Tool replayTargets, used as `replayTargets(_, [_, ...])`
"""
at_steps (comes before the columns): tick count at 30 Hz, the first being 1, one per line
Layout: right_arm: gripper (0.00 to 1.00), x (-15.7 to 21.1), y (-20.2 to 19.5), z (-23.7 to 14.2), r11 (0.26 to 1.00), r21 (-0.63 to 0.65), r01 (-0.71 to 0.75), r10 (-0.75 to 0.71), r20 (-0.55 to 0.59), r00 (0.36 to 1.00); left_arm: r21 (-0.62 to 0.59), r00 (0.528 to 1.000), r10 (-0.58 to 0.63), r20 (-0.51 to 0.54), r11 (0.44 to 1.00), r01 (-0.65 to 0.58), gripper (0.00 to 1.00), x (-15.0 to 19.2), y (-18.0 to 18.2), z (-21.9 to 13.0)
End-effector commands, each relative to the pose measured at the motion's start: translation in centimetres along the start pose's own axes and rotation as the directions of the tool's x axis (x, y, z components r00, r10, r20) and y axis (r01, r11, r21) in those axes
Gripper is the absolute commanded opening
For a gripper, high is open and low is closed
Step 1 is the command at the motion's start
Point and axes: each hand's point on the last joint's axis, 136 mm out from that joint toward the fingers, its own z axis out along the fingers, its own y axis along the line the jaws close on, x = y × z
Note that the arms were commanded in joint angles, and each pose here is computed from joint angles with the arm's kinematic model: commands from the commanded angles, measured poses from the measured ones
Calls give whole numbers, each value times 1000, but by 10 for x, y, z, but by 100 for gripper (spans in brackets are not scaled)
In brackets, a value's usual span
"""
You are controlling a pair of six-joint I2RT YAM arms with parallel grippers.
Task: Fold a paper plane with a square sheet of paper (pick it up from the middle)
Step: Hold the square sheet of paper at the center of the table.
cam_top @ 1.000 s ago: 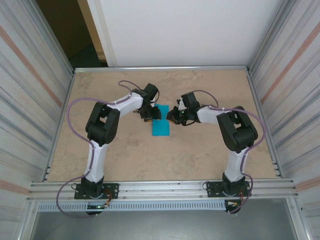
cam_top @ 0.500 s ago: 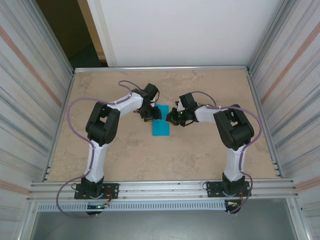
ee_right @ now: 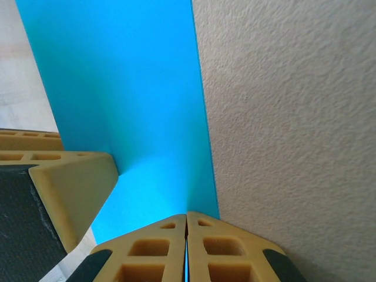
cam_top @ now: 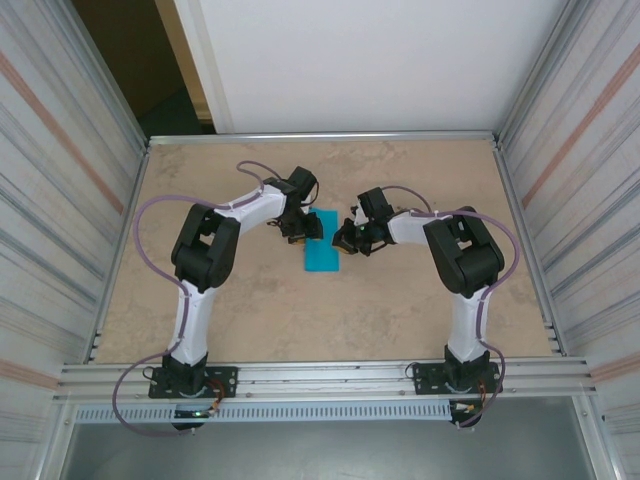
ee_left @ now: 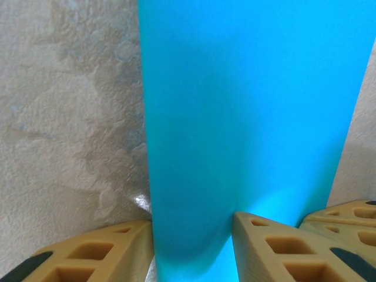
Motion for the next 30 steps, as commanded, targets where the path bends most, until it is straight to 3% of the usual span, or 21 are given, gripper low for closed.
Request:
replayTargets(1, [6, 13, -29, 6, 994, 102, -41, 45, -42, 998, -203, 967, -60, -246, 979, 9, 43, 74, 64, 89])
replayTargets(8, [4, 30, -64, 11, 976, 207, -69, 89, -90, 992, -79, 986, -28, -167, 997, 15, 47, 51, 26, 42])
replayTargets(15, [1, 47, -96, 16, 952, 289, -100, 144, -137, 980, 43, 999, 16, 45, 999, -18, 58, 4, -11, -48])
replayTargets(21, [0, 47, -105, 17, 941, 322, -106, 157, -138, 978, 125, 973, 14, 232, 991, -44, 57, -19, -18, -113])
replayTargets(26, [0, 50, -113, 19, 932, 345, -112, 170, -142, 975, 325, 965, 64, 253, 934, -147, 47, -9, -58, -124])
replayTargets(30, [0, 52, -116, 19, 926, 358, -119, 181, -143, 973, 351, 976, 115, 188, 920, -176, 39, 9, -72, -99])
